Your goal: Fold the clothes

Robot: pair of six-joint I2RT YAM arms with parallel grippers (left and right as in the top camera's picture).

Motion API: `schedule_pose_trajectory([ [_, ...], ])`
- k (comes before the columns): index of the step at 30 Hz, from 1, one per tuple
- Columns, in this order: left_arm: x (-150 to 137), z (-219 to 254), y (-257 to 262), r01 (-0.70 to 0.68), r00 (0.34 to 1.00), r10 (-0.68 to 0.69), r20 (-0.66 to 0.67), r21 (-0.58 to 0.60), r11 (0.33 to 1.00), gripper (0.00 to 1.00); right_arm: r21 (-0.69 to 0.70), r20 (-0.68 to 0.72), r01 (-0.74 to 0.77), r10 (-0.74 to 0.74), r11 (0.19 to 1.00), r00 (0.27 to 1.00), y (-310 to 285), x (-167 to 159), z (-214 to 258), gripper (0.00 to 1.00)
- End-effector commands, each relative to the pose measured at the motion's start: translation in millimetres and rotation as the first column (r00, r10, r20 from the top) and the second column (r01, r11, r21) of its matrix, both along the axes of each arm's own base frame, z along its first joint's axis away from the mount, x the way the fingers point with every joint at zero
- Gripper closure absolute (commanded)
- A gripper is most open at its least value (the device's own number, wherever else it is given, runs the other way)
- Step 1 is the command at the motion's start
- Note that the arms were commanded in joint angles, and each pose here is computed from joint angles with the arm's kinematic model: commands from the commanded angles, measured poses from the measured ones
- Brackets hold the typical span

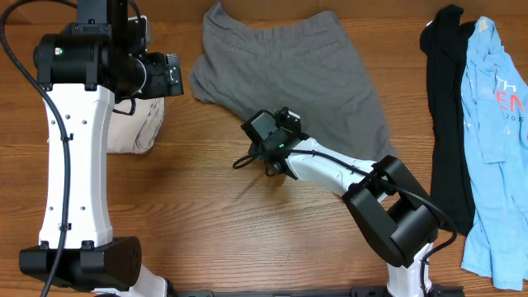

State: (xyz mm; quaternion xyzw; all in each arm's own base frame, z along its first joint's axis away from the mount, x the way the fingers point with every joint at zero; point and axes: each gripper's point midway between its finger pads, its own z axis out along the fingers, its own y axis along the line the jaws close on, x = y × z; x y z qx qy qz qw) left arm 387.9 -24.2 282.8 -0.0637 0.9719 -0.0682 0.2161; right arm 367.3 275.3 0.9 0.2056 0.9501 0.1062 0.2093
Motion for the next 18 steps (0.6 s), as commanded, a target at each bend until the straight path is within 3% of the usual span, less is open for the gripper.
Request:
schedule_pose_trajectory([
  [1, -1.3, 1.6, -1.1, 0.021, 1.000, -0.021, 0.004, 0.005, 1.000, 0.08, -0.101, -0.099, 0.029, -0.039, 0.994, 0.994, -27.4, -17.9, -30.8, 0.96],
  [4, -1.2, 1.6, -1.2, 0.021, 1.000, -0.021, 0.005, 0.005, 1.000, 0.08, -0.136, -0.133, -0.031, 0.013, 0.990, 0.991, -31.1, -25.0, -15.8, 0.96],
  [8, 0.3, 2.3, -1.2, 0.021, 1.000, -0.021, 0.012, 0.005, 1.000, 0.08, -0.103, -0.174, -0.203, 0.183, 0.974, 0.968, -21.1, -37.1, 44.9, 0.96],
  [13, 2.0, 3.2, -1.2, 0.021, 1.000, -0.021, 0.019, 0.005, 1.000, 0.08, 0.051, -0.231, -0.400, 0.401, 0.915, 0.887, -4.6, -74.2, 135.9, 0.96],
  [18, 2.9, 3.6, -1.2, 0.026, 0.999, -0.026, 0.024, 0.007, 1.000, 0.08, 0.138, -0.323, -0.494, 0.511, 0.858, 0.797, -10.6, -116.9, 179.1, 0.96],
])
